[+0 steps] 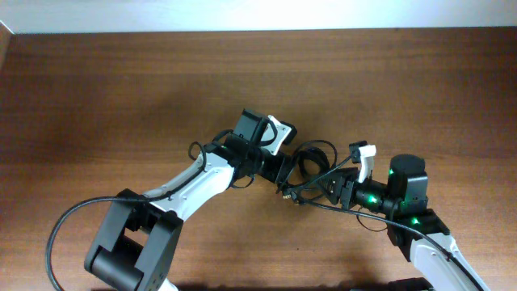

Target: Untangle cables

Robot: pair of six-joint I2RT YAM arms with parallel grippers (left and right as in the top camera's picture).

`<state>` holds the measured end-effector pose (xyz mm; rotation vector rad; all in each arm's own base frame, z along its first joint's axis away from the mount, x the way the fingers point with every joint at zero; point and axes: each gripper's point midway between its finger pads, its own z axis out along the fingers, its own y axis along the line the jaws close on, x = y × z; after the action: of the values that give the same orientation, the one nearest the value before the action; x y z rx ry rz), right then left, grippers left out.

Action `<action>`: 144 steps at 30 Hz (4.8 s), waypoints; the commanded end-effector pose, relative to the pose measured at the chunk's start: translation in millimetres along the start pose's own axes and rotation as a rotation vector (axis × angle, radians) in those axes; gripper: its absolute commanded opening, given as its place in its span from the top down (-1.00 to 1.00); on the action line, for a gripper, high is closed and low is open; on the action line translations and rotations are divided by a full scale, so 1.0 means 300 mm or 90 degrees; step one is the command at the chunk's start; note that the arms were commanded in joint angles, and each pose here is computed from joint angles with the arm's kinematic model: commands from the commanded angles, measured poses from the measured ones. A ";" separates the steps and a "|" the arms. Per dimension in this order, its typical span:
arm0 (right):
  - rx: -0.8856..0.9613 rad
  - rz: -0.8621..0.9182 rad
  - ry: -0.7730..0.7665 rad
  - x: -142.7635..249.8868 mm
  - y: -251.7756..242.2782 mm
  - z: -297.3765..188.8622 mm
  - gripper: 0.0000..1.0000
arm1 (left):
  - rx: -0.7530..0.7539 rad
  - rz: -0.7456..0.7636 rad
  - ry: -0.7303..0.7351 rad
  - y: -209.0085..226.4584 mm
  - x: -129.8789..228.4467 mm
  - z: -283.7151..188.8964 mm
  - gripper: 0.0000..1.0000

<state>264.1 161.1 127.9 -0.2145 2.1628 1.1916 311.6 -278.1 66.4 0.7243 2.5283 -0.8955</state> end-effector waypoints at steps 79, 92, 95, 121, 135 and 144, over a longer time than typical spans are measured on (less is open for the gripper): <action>0.050 0.051 0.019 -0.029 -0.012 -0.008 -0.58 | -0.203 0.333 -0.055 0.023 -0.108 -0.263 1.00; -0.146 -0.052 0.010 -0.079 0.238 -0.068 -0.58 | -0.245 0.523 -0.187 -0.169 -0.169 -0.590 1.00; -0.174 -0.086 -0.007 -0.095 0.295 -0.099 -0.58 | -0.242 0.518 -0.171 -0.175 -0.130 -0.610 1.00; -0.267 -0.042 -0.027 -0.151 0.442 -0.174 -0.73 | -0.107 -0.005 -0.393 -0.235 -0.290 -0.695 1.00; -0.259 -0.039 -0.034 -0.157 0.436 -0.171 -0.97 | -0.127 -0.591 -0.428 -0.061 -0.180 -0.681 1.00; -0.211 0.008 -0.040 -0.157 0.382 -0.149 -0.97 | -0.145 -0.564 -0.410 -0.107 -0.156 -0.643 1.00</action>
<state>226.3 185.0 244.7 -0.3041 1.9292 1.5721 299.5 -190.5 238.8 -0.6936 2.2607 -0.8809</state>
